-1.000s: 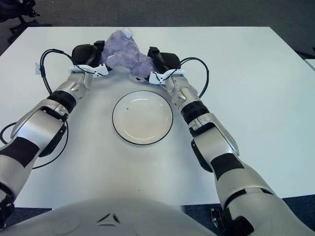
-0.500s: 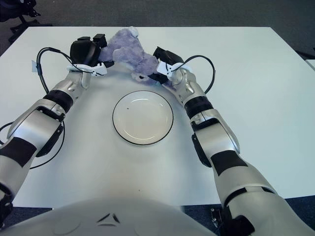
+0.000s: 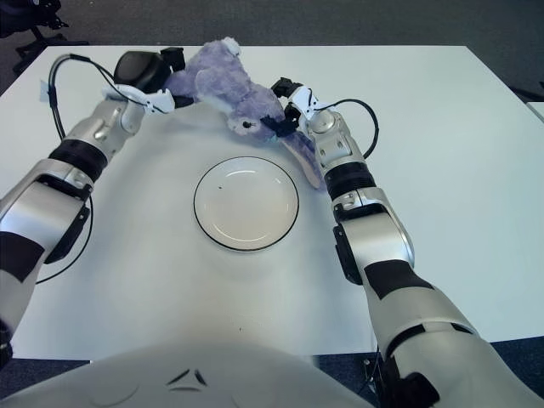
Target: Put the doll into the plate.
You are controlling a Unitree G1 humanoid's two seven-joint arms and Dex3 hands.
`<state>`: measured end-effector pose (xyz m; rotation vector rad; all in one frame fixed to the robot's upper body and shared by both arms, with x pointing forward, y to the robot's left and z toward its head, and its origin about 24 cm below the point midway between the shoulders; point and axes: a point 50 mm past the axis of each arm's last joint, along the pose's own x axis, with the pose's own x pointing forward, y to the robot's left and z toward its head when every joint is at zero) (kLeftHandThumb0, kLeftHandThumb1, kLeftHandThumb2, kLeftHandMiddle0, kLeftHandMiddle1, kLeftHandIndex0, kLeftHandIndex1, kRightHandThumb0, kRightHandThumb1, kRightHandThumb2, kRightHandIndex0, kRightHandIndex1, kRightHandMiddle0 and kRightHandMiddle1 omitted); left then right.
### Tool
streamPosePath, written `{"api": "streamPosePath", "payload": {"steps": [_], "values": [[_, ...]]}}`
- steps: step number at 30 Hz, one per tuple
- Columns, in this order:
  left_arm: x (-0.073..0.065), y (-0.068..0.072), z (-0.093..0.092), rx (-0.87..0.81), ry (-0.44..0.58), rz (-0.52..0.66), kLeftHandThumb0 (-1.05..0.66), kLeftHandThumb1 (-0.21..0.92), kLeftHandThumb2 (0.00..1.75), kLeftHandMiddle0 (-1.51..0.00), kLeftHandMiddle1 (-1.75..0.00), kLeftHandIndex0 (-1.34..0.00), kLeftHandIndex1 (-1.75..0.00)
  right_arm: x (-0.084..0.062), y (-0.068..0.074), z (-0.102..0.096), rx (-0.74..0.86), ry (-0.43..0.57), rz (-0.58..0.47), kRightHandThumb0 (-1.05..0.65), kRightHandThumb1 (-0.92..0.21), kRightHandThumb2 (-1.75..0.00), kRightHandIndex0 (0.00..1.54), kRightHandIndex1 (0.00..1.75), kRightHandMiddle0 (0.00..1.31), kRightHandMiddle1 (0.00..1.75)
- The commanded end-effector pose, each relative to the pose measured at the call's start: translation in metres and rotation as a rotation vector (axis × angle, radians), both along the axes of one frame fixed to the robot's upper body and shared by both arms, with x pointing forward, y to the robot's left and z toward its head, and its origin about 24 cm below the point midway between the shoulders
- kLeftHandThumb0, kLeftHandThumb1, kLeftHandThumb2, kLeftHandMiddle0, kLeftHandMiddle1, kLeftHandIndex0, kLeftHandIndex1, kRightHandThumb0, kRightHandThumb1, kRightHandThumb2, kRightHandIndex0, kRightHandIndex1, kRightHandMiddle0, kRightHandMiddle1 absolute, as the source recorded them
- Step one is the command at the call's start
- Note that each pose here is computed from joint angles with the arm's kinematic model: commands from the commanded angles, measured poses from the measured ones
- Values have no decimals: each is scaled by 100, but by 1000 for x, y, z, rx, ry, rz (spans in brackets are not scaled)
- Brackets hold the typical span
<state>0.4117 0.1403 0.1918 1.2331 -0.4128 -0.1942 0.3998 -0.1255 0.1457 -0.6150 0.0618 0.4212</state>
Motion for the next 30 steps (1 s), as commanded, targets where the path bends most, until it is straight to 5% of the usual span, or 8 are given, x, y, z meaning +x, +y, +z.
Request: {"api": "streamPosePath", "payload": {"steps": [1, 13, 16, 23, 24, 26, 28, 30], "values": [[4, 22, 55, -87, 172, -86, 3, 60, 67, -88, -175, -67, -175, 4, -24, 61, -48, -38, 90, 45, -38, -123, 56, 175, 60, 175], [4, 24, 58, -97, 215, -115, 2, 60, 66, -88, -175, -67, -175, 2, -25, 63, -51, -19, 104, 45, -37, -123, 56, 175, 61, 175], [0, 33, 82, -111, 347, -181, -2, 62, 63, -89, -175, -68, -175, 1, -34, 93, -212, 19, 227, 44, -38, -122, 55, 175, 60, 175], [-2, 34, 86, -115, 384, -204, -5, 63, 60, -90, -175, -69, -175, 1, -36, 98, -236, 39, 252, 44, -39, -122, 55, 175, 59, 175], [-3, 27, 91, -79, 523, -261, -5, 64, 60, -90, -175, -69, -175, -4, -34, 113, -366, -6, 339, 44, -39, -121, 55, 175, 59, 175], [-8, 17, 98, -26, 701, -342, -11, 74, 45, -88, -175, -68, -175, -12, -34, 131, -546, -47, 451, 7, -53, -80, 74, 175, 63, 175], [-9, 14, 100, -3, 747, -360, -16, 85, 28, -87, -175, -67, -175, -16, -35, 136, -603, -53, 493, -23, -70, -38, 87, 175, 66, 175], [-9, 14, 100, 0, 755, -362, -18, 88, 23, -87, -175, -67, -175, -17, -35, 136, -612, -53, 504, -33, -77, -22, 91, 175, 66, 175]]}}
